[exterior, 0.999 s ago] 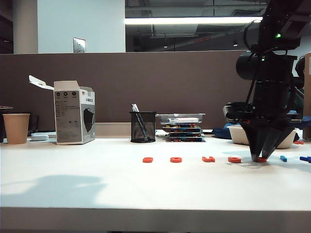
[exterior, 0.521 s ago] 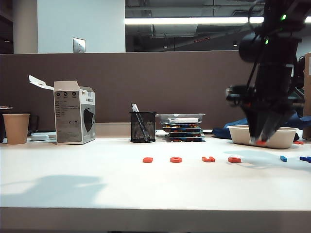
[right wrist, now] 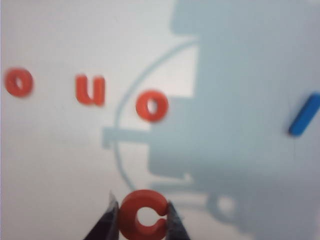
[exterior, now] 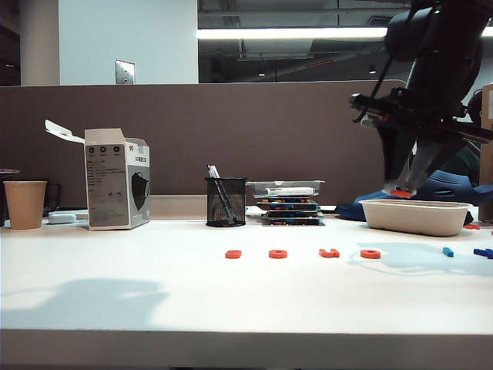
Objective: Select the appropriate letters from the row of letter magnets placed on the table to arrange into the word "cool".
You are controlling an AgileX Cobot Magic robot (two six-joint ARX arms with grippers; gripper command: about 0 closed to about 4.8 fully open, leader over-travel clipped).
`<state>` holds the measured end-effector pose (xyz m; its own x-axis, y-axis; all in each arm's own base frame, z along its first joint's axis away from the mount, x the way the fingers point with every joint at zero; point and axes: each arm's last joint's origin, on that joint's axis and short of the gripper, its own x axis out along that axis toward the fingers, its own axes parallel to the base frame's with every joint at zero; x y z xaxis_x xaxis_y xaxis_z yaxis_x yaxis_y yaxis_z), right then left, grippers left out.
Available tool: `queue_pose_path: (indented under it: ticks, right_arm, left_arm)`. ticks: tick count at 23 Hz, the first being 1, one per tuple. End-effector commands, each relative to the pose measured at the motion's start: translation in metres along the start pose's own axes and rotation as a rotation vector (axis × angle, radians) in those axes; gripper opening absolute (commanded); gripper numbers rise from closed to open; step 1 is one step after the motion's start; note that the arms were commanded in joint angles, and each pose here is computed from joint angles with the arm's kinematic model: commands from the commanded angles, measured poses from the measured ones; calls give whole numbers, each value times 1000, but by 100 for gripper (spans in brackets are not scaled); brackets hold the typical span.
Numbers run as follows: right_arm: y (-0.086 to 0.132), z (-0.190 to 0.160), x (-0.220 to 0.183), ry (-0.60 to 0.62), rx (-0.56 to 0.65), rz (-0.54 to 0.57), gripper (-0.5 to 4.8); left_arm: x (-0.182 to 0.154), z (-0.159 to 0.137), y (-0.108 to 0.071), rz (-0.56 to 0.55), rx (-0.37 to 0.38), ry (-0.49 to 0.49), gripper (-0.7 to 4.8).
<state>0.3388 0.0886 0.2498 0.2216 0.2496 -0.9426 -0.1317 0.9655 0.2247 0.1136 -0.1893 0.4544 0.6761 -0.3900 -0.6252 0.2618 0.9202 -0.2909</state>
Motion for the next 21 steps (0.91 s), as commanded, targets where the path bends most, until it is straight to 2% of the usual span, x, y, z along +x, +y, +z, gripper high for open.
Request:
queue_pose_path:
  ticks: [1, 3, 8, 10, 18, 21]
  right_arm:
    - [17, -7, 3, 27, -12, -75, 85]
    - [45, -14, 7, 28, -27, -73, 85]
    - [82, -27, 13, 3, -37, -111, 85]
    - [107, -36, 17, -22, -41, -95, 84]
    - [141, -48, 43, -19, -29, -92, 84]
    - [151, -54, 69, 7, -25, -148, 85]
  left_arm:
    - [-2, 1, 1, -2, -5, -11, -3]
    - [-2, 1, 1, -1, -4, -11, -3]
    - [-2, 1, 1, -2, -4, -11, -3]
    - [-2, 1, 1, -2, -5, -11, -3]
    - [-2, 1, 1, -5, -4, -8, -3]
    - [-2, 1, 1, -5, -4, -6, -3]
